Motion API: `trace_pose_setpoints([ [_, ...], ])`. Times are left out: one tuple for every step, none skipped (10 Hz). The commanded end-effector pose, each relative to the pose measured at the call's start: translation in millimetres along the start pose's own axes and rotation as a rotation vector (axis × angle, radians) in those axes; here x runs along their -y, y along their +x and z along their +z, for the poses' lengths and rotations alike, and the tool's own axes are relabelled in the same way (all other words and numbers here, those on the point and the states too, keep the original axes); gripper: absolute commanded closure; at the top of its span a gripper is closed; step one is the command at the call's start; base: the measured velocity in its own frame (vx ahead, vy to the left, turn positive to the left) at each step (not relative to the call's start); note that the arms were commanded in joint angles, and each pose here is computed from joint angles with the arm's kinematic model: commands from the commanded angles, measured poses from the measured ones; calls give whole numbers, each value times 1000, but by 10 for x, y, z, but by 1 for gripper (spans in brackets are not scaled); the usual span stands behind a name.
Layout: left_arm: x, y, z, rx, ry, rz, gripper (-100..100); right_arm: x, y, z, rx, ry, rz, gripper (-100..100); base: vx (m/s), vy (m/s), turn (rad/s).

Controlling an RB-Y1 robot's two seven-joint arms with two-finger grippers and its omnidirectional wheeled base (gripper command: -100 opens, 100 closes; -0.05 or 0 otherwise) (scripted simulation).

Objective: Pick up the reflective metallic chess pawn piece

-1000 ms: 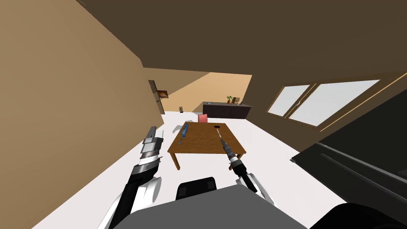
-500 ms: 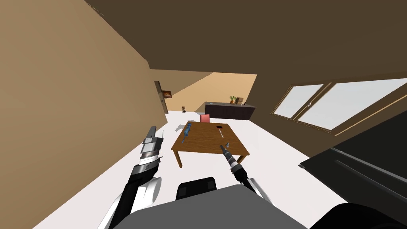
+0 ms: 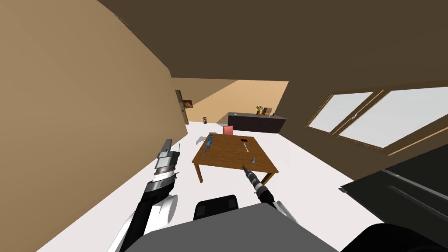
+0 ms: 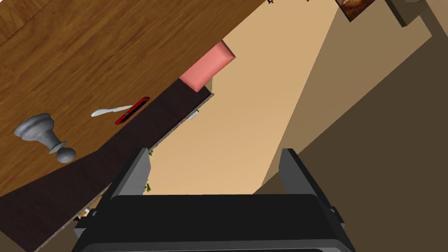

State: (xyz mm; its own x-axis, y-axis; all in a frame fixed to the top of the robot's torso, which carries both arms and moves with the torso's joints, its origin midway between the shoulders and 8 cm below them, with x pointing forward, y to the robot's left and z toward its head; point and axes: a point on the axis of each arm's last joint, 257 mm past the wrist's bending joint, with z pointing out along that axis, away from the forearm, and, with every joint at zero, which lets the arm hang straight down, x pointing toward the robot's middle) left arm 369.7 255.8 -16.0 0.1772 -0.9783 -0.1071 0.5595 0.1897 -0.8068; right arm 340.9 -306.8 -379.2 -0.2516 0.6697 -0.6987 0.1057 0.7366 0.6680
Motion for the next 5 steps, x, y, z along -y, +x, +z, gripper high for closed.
trace_pose_setpoints([
  [0,0,0,0,0,0,0,236,155,-61,-52,45,-54,-100,-10,36,167],
  [0,0,0,0,0,0,0,358,228,-102,-67,70,-51,-100,-11,30,74],
  [0,0,0,0,0,0,0,554,350,-176,-112,109,-98,-100,-13,36,159],
  [0,0,0,0,0,0,0,622,389,-205,-120,123,-96,-100,-9,25,74],
  [0,0,0,0,0,0,0,622,389,-205,-120,123,-96,-100,-5,8,-26],
])
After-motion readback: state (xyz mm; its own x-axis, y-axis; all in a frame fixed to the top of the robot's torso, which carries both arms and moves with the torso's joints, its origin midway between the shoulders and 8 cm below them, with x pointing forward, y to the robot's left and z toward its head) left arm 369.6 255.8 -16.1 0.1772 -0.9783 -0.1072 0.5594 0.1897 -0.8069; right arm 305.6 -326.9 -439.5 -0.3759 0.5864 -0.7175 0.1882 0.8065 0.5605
